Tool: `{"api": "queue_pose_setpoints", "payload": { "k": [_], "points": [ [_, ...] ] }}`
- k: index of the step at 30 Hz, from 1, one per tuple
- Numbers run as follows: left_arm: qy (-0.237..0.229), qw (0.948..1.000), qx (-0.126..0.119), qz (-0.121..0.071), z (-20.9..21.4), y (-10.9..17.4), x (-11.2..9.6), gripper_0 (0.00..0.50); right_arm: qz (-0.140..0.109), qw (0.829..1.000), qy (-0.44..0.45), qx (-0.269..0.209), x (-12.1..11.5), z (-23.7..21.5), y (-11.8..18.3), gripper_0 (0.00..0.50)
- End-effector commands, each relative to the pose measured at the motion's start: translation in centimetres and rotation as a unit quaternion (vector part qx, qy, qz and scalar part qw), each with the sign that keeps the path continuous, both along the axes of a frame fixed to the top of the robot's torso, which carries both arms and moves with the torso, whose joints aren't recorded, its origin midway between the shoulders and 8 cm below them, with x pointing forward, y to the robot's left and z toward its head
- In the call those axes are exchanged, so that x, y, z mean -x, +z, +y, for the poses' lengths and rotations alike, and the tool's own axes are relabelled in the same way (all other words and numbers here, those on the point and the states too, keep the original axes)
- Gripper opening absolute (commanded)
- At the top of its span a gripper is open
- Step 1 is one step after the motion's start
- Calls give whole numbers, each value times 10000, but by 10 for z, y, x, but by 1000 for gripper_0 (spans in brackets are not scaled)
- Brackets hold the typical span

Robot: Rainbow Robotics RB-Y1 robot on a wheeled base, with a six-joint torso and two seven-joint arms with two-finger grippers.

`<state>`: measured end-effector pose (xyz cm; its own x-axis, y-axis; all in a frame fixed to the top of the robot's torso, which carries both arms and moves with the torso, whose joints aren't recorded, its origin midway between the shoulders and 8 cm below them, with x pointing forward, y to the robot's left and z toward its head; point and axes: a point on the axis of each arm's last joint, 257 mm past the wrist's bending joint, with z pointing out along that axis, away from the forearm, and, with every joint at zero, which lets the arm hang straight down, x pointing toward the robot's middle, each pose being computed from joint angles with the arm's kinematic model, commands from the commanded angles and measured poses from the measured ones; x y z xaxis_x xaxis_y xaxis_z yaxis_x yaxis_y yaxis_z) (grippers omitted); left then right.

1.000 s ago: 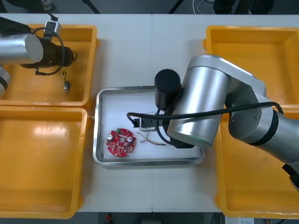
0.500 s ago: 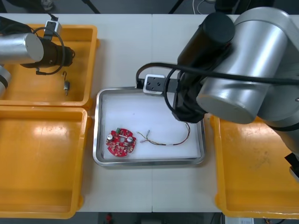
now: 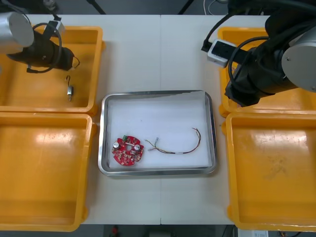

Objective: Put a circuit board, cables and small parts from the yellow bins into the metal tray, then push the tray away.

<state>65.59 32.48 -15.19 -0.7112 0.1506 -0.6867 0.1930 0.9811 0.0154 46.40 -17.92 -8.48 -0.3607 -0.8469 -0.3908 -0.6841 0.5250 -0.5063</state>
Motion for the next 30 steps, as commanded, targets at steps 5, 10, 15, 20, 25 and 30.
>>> {"api": "queue_pose_setpoints", "payload": {
  "k": [5,10,15,20,25,30],
  "points": [
    [-111,9987,-498,-77,40,84,26,0,-119,9911,-1282,-326,-28,-66,15,500],
    [105,9988,-439,175,34,99,48,0,5,9823,-1823,-421,-39,-86,9,500],
    [307,9981,-328,428,15,105,74,0,169,9654,-2408,-988,-45,-88,5,500],
    [263,9974,-391,552,-9,95,101,0,327,9416,-3000,-1491,-52,-92,4,500],
    [234,9962,-472,689,-40,84,129,0,523,9112,-3588,-1955,-58,-91,-1,500],
    [229,9957,-270,861,-79,74,149,0,687,8874,-3962,-2253,-62,-88,-6,500]
  ]
}}
